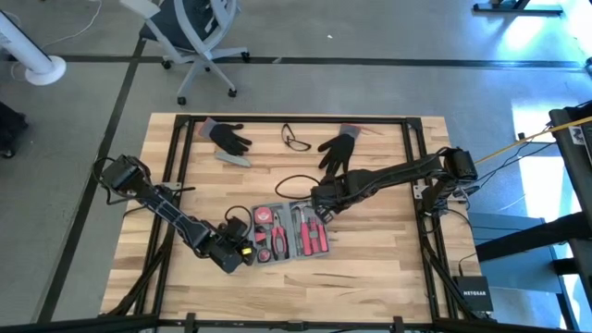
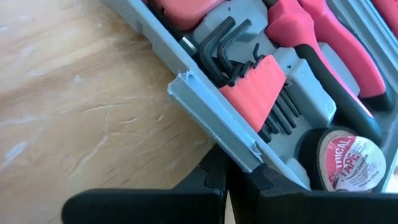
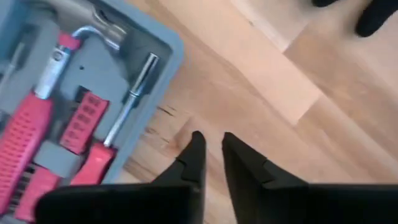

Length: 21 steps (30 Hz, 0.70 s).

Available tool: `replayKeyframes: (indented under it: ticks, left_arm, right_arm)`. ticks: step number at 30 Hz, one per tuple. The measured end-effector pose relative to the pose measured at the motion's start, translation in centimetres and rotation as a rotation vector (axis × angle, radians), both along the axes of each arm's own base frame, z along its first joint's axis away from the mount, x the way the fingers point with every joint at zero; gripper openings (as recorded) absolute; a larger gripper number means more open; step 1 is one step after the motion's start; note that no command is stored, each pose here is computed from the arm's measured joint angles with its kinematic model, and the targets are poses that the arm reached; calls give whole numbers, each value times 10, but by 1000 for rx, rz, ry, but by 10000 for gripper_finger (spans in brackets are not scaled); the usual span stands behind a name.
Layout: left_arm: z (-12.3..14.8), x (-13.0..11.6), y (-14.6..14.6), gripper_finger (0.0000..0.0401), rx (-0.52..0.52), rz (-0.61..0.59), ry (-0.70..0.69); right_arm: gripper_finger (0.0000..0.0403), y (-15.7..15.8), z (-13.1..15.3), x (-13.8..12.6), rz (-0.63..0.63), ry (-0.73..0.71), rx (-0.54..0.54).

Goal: Prefit tool cases

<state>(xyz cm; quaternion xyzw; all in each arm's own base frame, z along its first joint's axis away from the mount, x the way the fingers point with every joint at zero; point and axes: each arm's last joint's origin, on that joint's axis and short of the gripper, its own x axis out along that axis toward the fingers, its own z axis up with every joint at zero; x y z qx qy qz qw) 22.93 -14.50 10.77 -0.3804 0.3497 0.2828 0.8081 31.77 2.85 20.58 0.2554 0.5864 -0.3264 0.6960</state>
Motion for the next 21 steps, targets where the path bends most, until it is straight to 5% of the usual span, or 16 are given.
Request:
replayKeyframes:
  ticks: [11,21]
  left_arm:
    - [0,0,1,0,-44,52,-9]
    - [0,1,1,0,-24,20,1]
  right_arm:
    - [204,21,-2,23,46,-239,225]
    - [203,78,7,17,19,-289,260]
